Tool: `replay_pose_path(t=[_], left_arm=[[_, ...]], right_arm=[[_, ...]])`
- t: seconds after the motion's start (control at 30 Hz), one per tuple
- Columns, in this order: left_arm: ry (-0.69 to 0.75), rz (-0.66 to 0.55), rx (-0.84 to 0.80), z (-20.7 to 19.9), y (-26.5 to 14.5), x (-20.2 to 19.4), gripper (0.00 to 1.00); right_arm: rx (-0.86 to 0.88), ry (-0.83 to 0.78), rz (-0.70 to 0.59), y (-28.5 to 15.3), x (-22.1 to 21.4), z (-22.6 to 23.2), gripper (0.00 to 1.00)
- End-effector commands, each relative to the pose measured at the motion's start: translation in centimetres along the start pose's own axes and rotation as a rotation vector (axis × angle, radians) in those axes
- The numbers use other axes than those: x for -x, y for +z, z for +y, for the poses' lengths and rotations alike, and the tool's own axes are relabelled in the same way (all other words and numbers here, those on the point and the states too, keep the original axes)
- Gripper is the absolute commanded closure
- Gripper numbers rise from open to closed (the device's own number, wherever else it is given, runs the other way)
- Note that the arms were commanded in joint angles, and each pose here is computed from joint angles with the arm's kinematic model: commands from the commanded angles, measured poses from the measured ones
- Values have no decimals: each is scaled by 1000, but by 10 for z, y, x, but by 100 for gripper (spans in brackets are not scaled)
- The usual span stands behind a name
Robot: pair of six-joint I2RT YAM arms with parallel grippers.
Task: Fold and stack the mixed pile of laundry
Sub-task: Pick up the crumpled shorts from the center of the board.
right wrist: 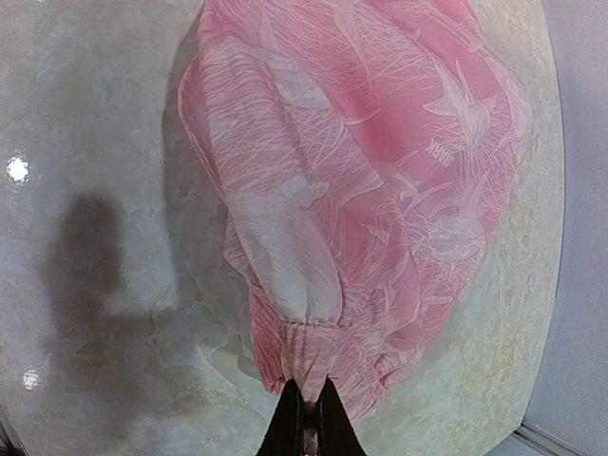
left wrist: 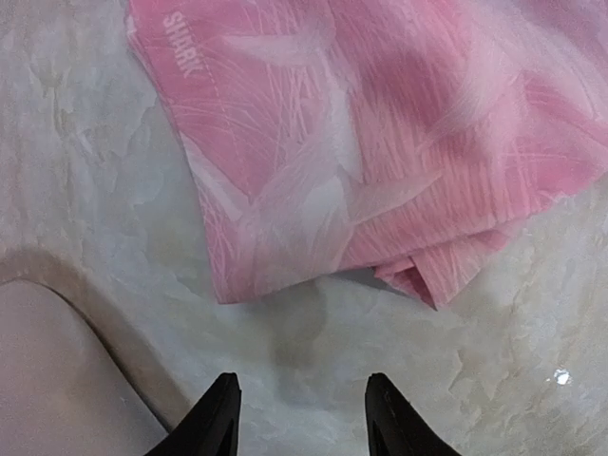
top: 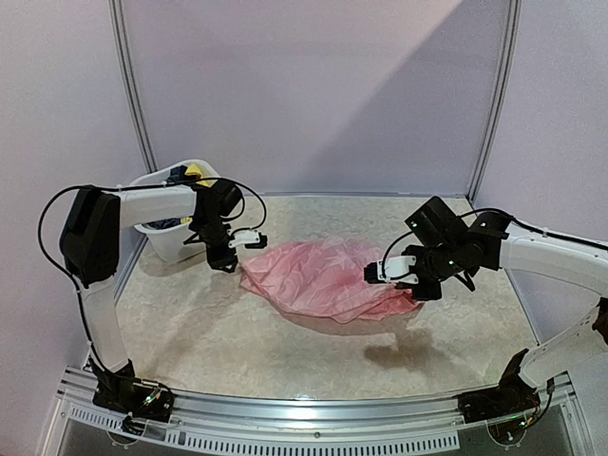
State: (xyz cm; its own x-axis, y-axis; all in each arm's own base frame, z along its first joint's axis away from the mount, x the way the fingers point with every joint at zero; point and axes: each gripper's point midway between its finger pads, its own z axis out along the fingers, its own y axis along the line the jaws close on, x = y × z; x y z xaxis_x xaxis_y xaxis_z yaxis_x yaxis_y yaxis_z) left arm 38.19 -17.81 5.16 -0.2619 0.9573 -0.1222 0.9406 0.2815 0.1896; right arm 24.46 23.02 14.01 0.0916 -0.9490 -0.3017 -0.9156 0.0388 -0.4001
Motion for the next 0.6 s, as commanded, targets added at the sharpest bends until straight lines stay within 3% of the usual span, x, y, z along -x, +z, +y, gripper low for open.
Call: replay_pose_path(t=[0.0,0.33,0.57], left_arm=[[29,38,1,5,24,-3,56],[110,8,194,30,36,10,47],[208,-28,204,19,41,24,44]], right_arm=[[5,29,-21,-4,6,-4,100],[23,51,-16,-1,6,-3,100],[41,59,-9,1,7,-3,100]])
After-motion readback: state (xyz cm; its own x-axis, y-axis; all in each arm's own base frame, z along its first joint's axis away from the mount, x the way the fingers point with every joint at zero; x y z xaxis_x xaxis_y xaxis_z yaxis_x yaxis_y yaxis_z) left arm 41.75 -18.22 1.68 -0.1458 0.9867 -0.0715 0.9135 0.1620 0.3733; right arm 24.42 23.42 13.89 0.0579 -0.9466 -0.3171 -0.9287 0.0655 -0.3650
